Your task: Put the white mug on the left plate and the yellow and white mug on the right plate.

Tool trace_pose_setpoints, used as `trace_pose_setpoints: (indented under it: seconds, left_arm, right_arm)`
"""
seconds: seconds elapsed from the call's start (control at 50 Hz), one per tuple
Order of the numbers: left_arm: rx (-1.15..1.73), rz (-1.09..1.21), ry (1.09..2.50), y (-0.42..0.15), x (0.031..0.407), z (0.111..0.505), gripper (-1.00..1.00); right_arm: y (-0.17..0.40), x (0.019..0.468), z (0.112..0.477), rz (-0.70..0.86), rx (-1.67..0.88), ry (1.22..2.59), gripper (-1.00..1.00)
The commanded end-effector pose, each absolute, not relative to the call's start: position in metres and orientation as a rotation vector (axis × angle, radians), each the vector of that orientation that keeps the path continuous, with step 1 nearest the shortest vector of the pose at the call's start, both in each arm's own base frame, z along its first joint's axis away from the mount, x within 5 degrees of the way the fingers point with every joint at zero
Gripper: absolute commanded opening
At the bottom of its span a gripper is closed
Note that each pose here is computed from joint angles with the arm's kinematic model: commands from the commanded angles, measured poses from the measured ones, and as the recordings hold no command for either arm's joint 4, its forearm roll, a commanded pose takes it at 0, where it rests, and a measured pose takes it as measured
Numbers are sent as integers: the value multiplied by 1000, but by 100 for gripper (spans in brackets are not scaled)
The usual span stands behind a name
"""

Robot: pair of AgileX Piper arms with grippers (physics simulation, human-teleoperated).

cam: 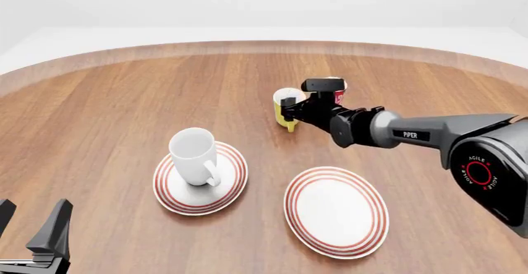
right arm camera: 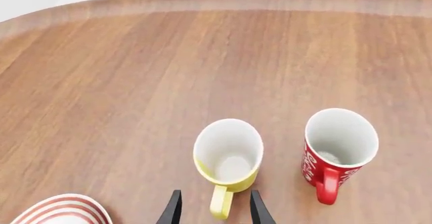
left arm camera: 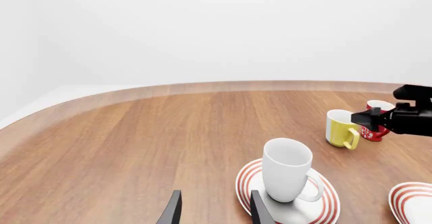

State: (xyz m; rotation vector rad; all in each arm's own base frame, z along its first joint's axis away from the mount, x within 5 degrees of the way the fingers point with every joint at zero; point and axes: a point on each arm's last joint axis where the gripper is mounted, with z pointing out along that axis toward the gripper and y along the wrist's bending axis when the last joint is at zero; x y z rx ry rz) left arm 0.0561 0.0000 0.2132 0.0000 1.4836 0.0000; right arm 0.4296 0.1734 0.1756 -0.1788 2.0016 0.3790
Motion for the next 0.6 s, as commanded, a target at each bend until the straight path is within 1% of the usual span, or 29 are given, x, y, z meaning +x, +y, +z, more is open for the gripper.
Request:
trace_pose_setpoints:
  seconds: [0.02,0.6]
  left_arm:
    - [0,0,1484,0,56,213,100]
    - [0,0,1484,0,56,213,100]
  right_arm:
    - [175,434,174,382,-166,2023,100]
    - [177,442,162,390,-128,2087,100]
